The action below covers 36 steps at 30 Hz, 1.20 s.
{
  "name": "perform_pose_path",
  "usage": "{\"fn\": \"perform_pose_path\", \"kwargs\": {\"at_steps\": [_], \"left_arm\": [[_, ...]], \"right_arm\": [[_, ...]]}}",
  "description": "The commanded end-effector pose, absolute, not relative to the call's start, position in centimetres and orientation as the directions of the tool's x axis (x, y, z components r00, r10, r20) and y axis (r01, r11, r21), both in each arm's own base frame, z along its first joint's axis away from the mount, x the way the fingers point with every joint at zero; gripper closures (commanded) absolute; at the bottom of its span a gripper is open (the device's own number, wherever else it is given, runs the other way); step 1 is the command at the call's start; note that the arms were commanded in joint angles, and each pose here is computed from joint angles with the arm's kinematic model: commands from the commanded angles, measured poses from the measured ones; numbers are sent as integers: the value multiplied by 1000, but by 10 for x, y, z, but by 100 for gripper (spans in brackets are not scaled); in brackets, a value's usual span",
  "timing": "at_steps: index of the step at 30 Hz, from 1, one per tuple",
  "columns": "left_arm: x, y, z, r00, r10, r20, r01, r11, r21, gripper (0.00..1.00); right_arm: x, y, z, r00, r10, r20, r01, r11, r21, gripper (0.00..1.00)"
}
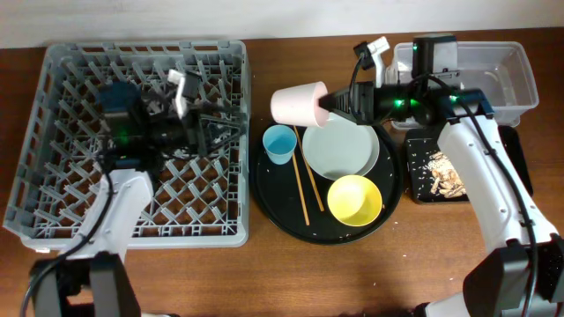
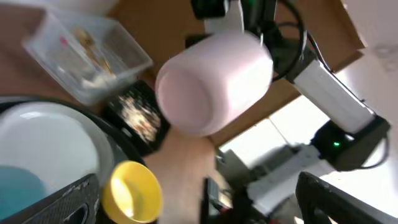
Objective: Sort waste into correct bins and load items into the dishwasher rack
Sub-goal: 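Grasp the pink cup with the right gripper and lift it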
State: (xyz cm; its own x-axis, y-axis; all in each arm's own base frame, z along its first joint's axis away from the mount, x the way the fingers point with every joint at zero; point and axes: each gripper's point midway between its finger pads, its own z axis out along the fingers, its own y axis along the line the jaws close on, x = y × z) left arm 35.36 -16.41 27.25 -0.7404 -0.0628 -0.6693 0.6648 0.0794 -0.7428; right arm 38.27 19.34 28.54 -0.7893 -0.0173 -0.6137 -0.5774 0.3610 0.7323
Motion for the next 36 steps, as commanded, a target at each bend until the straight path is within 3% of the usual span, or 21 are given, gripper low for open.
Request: {"fn": "perform_pose_path", "kwargs": {"at_steps": [1,8,10,11,12,14,17,20,23,26,27,28,29,30,33,36], "left_arm": [[339,-182,271,-772,6,-636,636,3,-772,0],[342,-189,276,-776,0,-631,631,10,-776,1],[343,-189,283,-763,-6,-646,646,9,-763,11],[343,-189,287,-754,-7,-656,656,7,-754,26],[343,-189,287,-754,-7,-657,657,7,-754,27],[340,-190,287,-755,4,-656,656,-3,-755,27],[337,-192,287,-756,18,-654,654,-15,-756,6],[335,-192,287,-756,29,-654,654,-25,-756,2],[335,-192,287,-756,29,-654,654,-25,-756,27],[335,-192,287,-755,28,-655,654,-24,-756,30],[335,-192,287,-755,28,-655,654,-24,-756,34],[335,-191,287,-755,27,-655,655,-23,-755,35],[335,-190,289,-740,24,-672,672,-22,-741,36],[338,-185,297,-667,10,-745,745,-14,-667,38],[345,-159,306,-570,-20,-821,821,29,-570,42],[371,-117,309,-585,-133,-800,785,155,-600,43]], "right_arm": [[367,215,301,-768,-61,-638,-630,252,734,96],[349,269,274,-772,-174,-611,-635,247,732,96],[348,274,268,-773,-185,-607,-634,268,725,96],[350,274,268,-768,-182,-614,-640,274,718,96],[352,274,269,-768,-175,-616,-638,278,718,96],[360,276,277,-752,-148,-642,-655,272,705,96],[368,278,288,-731,-116,-672,-675,264,689,96],[371,279,289,-718,-109,-688,-687,271,674,96],[374,278,291,-707,-104,-699,-696,273,664,96],[375,278,292,-706,-99,-701,-697,276,662,96],[376,278,292,-706,-98,-702,-696,279,661,79],[376,278,291,-706,-97,-702,-696,282,661,53],[378,277,290,-705,-93,-703,-694,296,656,20],[383,272,289,-709,-83,-701,-686,313,657,1],[409,230,274,-754,-12,-656,-593,442,673,2],[421,189,237,-829,42,-557,-411,629,660,2]]}}
